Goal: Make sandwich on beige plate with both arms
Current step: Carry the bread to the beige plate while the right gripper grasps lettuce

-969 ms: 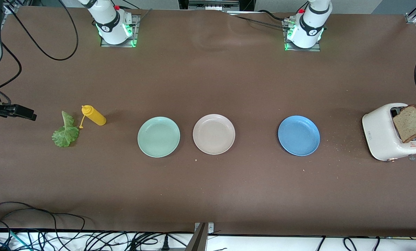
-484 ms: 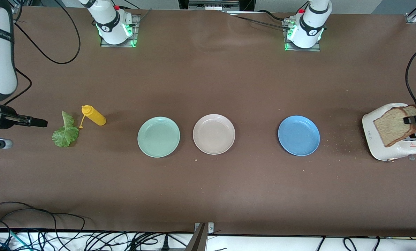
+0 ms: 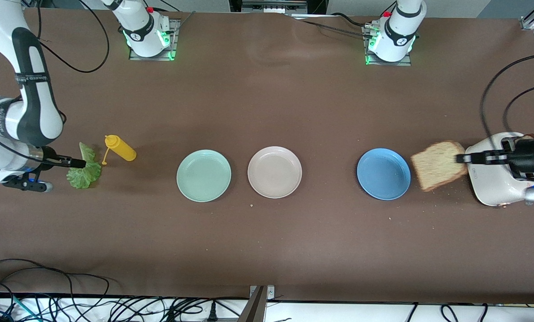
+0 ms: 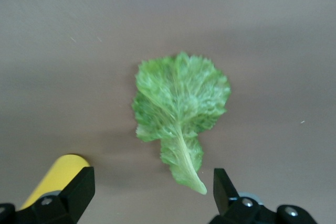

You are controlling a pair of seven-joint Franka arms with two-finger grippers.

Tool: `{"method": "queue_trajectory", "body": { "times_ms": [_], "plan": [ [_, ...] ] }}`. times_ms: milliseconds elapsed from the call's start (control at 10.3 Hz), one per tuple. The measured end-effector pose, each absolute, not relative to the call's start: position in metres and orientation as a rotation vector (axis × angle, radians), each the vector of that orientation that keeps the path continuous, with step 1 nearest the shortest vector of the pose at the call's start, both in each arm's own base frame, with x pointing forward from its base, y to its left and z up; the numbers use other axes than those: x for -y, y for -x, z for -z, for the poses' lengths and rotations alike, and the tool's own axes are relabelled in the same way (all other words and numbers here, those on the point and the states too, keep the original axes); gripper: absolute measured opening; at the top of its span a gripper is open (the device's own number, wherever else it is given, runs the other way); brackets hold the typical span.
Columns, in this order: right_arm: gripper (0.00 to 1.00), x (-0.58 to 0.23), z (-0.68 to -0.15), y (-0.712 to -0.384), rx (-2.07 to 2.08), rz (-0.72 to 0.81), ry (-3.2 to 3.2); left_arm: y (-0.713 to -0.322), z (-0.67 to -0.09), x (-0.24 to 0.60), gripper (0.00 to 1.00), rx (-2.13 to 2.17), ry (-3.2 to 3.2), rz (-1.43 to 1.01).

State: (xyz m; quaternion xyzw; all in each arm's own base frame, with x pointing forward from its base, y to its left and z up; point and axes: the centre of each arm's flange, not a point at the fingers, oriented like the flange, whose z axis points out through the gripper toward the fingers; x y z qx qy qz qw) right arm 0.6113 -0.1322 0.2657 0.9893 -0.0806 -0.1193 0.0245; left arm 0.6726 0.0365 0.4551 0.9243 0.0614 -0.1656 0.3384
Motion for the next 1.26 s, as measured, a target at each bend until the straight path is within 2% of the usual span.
{"method": "queue_trajectory", "body": {
  "times_ms": [387, 775, 969, 1259],
  "plan": [
    [1.00, 0.147, -0.217, -0.599, 0.205, 0.458, -2.994, -0.702, -0.384, 0.128, 0.08, -0.073, -2.172, 0.463],
    [1.00, 0.148, -0.188, -0.595, 0.196, 0.493, -2.983, -0.699, -0.313, 0.241, 0.08, -0.116, -2.044, 0.491],
    [0.89, 0.149, -0.184, -0.595, 0.196, 0.492, -2.983, -0.694, -0.277, 0.286, 0.08, -0.155, -2.081, 0.447],
    [0.43, 0.149, -0.184, -0.595, 0.196, 0.494, -2.982, -0.685, -0.254, 0.311, 0.08, -0.161, -2.097, 0.458]
  ]
}}
